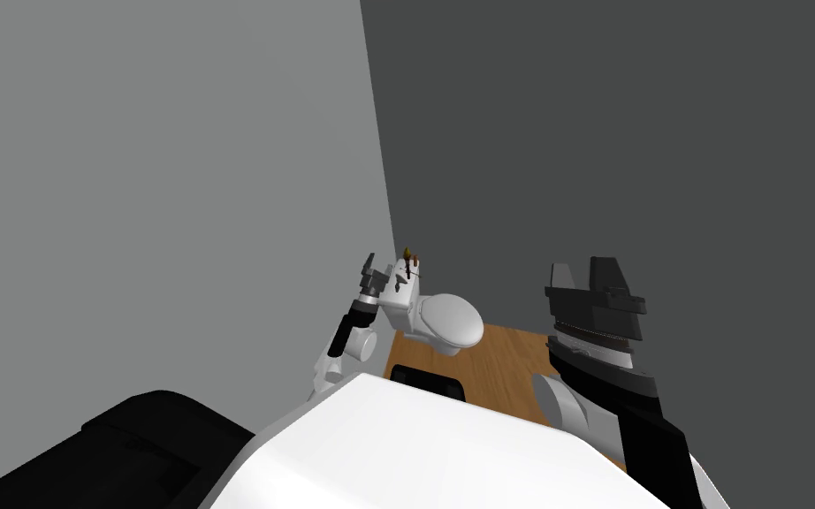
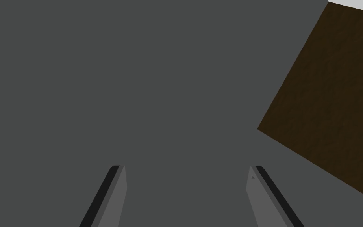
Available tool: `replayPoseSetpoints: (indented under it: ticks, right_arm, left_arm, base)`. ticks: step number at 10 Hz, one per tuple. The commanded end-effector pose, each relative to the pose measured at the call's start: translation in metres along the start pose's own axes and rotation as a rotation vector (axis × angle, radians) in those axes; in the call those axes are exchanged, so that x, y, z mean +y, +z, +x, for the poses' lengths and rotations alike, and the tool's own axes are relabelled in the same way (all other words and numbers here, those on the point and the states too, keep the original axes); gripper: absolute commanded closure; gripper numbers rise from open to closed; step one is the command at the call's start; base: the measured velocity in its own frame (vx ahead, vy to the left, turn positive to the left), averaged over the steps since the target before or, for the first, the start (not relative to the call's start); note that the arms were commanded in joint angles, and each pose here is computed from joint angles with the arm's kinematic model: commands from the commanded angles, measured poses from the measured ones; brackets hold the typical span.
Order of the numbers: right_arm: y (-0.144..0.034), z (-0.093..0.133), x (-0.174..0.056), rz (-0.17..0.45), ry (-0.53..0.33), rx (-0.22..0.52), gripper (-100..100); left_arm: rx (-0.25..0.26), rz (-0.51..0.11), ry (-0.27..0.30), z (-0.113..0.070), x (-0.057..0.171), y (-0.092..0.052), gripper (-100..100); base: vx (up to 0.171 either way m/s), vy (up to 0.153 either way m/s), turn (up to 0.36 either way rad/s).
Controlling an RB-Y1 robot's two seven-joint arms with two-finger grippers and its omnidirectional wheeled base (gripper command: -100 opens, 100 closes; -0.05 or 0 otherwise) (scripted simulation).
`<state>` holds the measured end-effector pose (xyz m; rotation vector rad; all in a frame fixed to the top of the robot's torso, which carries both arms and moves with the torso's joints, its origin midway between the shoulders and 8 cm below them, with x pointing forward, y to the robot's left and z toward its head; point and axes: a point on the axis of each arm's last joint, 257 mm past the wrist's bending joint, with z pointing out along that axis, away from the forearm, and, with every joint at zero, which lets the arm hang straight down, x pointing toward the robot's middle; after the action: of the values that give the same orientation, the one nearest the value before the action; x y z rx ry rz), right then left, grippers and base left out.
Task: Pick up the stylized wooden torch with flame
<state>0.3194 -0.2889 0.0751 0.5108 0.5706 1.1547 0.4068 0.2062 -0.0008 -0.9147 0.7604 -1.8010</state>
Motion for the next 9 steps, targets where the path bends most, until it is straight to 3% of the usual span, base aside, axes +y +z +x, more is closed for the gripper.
replayPoseSetpoints:
  ticks: [1,9]
  right_arm:
    - [0.000,0.000,0.000,0.000,0.000,0.000,0]
    - [0.000,0.000,0.000,0.000,0.000,0.000,0]
  left_arm:
    - [-0.011,-0.046,-0.064,-0.002,0.020,-0.003,-100]
    - [-0.113,-0.250,-0.334,-0.022,0.098,-0.015,-100]
  base:
    - [0.048,-0.085,0.007]
    - [0.073,-0.043,0.014]
